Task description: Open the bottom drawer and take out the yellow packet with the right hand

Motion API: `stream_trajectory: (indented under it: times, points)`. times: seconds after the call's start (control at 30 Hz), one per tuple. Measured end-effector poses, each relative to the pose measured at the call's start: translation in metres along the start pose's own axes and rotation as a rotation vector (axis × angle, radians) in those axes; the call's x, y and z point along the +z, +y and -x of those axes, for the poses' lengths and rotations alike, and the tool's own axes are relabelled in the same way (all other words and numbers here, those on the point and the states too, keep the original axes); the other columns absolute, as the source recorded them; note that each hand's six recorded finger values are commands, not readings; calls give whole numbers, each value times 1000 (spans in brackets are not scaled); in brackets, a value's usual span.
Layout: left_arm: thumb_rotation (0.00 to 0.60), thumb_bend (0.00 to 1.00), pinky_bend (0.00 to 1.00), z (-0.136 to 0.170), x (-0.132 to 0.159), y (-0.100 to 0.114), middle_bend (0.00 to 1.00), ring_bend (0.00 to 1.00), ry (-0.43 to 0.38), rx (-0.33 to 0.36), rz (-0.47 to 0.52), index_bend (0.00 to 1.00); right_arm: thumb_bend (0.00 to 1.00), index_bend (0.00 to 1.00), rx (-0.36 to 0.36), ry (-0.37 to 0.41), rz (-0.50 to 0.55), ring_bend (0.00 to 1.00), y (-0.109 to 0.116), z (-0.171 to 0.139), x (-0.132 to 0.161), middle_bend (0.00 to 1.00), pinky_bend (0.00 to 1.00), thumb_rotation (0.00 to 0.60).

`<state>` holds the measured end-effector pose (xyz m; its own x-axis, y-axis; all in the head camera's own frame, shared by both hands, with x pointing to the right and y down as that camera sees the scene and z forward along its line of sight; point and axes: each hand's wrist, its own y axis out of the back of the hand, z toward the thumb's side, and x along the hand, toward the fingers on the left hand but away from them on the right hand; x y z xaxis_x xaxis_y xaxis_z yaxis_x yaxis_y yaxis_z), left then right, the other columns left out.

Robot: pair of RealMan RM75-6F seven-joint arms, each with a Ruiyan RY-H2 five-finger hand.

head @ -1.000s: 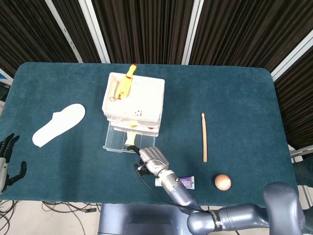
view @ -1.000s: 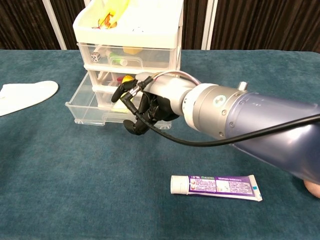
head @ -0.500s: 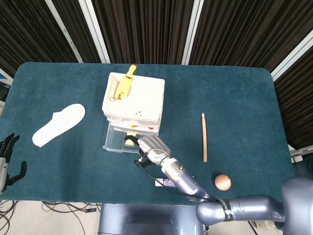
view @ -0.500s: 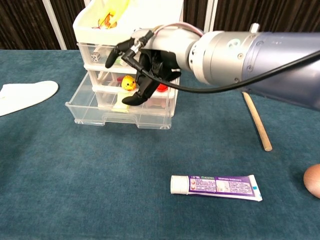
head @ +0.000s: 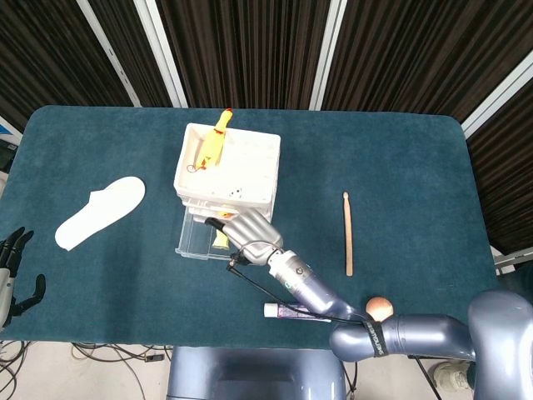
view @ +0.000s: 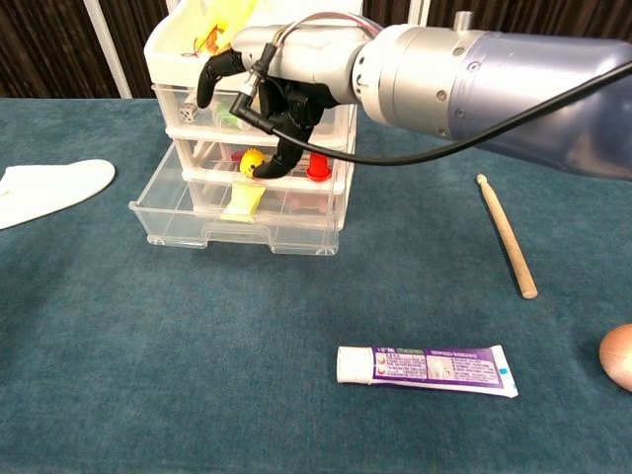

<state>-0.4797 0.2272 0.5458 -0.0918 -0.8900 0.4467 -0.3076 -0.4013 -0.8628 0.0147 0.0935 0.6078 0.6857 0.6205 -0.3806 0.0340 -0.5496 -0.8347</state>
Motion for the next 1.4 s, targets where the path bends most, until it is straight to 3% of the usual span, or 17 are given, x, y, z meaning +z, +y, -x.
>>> stream_trajectory:
  times: [0.2,0.57,1.07,1.4]
  points:
    - [600,512,0,0,0,-1,0,0,-4,-3,0,29,289,262,-42,51,-177,1000,-3,12,0,1000,1000,600]
    - [600,512,0,0,0,-1,0,0,-3,-2,1,30,289,278,-73,132,-290,1000,-19,24,10,1000,1000,600]
    - [600,512,0,-1,0,-1,0,0,-1,-6,6,29,234,278,-53,219,-523,1000,-28,41,14,1000,1000,600]
    - [600,512,0,-1,0,-1,0,0,0,-6,8,30,233,278,0,277,-645,1000,-35,50,19,1000,1000,600]
